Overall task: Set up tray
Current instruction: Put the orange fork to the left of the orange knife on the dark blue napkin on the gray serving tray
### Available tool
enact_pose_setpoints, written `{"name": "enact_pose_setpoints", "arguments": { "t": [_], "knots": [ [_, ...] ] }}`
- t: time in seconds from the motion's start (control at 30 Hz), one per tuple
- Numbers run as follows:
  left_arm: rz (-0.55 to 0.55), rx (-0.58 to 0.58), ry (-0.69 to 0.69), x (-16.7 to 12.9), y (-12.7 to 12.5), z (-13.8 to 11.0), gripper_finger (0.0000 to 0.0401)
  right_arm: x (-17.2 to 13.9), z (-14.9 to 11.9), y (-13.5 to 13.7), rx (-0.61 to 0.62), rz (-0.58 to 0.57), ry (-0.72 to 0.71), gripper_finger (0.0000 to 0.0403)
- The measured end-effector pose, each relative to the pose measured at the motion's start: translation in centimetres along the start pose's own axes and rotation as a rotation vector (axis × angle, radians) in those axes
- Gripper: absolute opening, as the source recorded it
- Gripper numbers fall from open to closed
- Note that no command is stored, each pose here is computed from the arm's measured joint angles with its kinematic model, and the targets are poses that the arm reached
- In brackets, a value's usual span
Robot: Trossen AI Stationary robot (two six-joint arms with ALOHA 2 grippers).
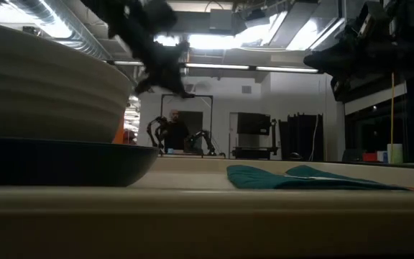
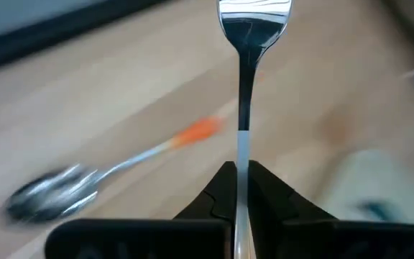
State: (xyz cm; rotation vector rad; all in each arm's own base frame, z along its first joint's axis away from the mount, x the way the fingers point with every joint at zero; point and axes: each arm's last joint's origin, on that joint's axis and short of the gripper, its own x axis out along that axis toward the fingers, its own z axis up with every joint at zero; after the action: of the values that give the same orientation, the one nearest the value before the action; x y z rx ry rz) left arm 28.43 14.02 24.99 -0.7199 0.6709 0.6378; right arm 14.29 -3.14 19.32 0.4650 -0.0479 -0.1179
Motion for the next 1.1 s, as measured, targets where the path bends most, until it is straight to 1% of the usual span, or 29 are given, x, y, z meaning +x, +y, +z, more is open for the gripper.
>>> {"name": "enact_pose_setpoints", "arguments": {
  "t": [0.1,0.2,0.3,0.4,0.47,0.57,0.67,0.8,0.87,0.97,1.1],
  "knots": [
    [-0.188,0.010,-0.105,-2.6,-1.2,1.3,0.0005,0.0,0.5,0.2,0.042,0.014,-0.061,0.0010],
    [-0.385,0.029,-0.163,-4.9,-2.0,2.2,0.0005,-0.1,1.7,0.8,0.029,0.074,-0.172,0.0010],
    [-0.551,0.042,-0.157,-6.5,-2.7,2.5,0.0005,0.1,3.7,1.7,-0.023,0.088,-0.249,0.0010],
    [-0.688,0.069,-0.102,-7.1,-3.4,2.3,0.0006,0.7,6.2,2.8,-0.081,0.034,-0.268,0.0010],
    [-0.746,0.074,-0.056,-7.2,-3.8,2.1,0.0006,1.3,7.9,3.5,-0.134,-0.008,-0.227,0.0015],
    [-0.802,0.084,-0.008,-7.3,-4.4,1.7,0.0006,2.0,10.6,4.8,-0.222,-0.051,-0.140,0.0037],
    [-0.861,0.098,0.041,-7.4,-4.9,1.3,0.0005,2.8,12.9,5.9,-0.289,-0.081,-0.058,0.0072],
    [-0.992,0.128,0.083,-8.0,-5.4,1.4,0.0006,3.6,15.8,7.2,-0.320,-0.093,-0.015,0.0124],
    [-1.057,0.145,0.090,-8.4,-5.7,1.7,0.0006,4.1,16.9,7.8,-0.319,-0.085,0.014,0.0149],
    [-1.137,0.141,0.093,-9.0,-6.1,2.1,0.0007,5.0,18.0,8.4,-0.316,-0.054,0.068,0.0182],
    [-1.205,0.125,0.108,-9.6,-6.4,2.4,0.0007,6.1,19.3,9.1,-0.336,0.018,0.105,0.0215]
  ]
}}
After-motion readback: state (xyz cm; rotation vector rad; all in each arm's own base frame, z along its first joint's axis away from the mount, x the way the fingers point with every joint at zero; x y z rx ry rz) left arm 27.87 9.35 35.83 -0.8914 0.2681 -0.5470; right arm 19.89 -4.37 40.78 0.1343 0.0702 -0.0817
